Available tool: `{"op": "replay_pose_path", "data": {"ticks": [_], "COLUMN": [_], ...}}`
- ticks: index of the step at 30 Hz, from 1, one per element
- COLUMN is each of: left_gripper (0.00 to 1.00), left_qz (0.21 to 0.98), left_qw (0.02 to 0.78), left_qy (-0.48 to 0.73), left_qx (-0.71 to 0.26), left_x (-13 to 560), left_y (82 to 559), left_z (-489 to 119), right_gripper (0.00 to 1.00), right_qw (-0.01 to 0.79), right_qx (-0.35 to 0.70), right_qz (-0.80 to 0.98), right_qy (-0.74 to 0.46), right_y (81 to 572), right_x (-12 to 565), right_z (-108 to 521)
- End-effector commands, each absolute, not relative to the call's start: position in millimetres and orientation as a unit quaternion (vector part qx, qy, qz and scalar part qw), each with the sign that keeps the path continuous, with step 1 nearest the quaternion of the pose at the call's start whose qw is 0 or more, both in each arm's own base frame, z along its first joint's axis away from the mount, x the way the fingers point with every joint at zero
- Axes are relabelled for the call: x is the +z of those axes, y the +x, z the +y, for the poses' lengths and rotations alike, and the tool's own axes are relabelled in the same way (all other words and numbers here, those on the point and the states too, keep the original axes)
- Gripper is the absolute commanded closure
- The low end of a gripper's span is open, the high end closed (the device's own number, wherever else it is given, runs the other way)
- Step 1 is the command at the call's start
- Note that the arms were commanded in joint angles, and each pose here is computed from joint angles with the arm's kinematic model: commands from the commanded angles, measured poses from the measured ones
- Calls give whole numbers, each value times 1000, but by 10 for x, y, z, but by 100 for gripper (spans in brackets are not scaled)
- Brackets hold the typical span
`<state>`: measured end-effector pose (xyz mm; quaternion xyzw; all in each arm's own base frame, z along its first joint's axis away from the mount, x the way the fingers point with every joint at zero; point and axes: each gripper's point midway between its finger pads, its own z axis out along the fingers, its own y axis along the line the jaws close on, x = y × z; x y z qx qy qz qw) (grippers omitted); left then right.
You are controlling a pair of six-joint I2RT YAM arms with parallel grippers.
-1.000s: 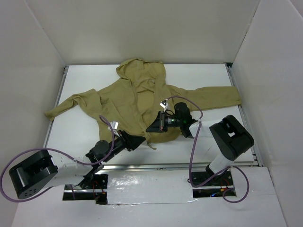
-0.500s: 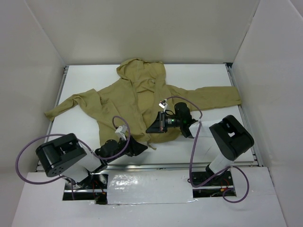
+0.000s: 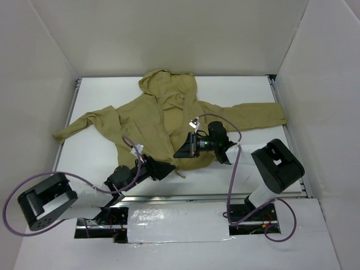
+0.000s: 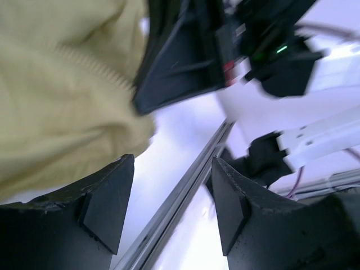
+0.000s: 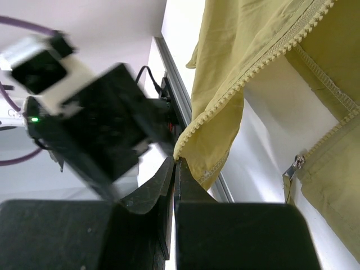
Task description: Zip up the jacket
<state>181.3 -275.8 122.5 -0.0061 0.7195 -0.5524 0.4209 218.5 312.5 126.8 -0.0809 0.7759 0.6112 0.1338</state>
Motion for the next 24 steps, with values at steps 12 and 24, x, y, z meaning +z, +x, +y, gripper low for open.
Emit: {"op": "replay_pose_path", "data": {"ticks": [12, 24], "left_gripper": [32, 33], "left_qz": [676, 676], "left_qw": [472, 482], "left_qy": [7, 23], "left_qx": [-566, -557], "left_x": [1641, 1621], "left_y": [1858, 1839], "left_z": [-2727, -2673], "right_gripper": [100, 100], "right_qw": [130, 105], "right_qx": [662, 693], "right_qz": [730, 704], "right_qy": [-107, -117], "right_y": [2116, 1974], "right_x": [1671, 1845], "right_z": [3206, 3289]}}
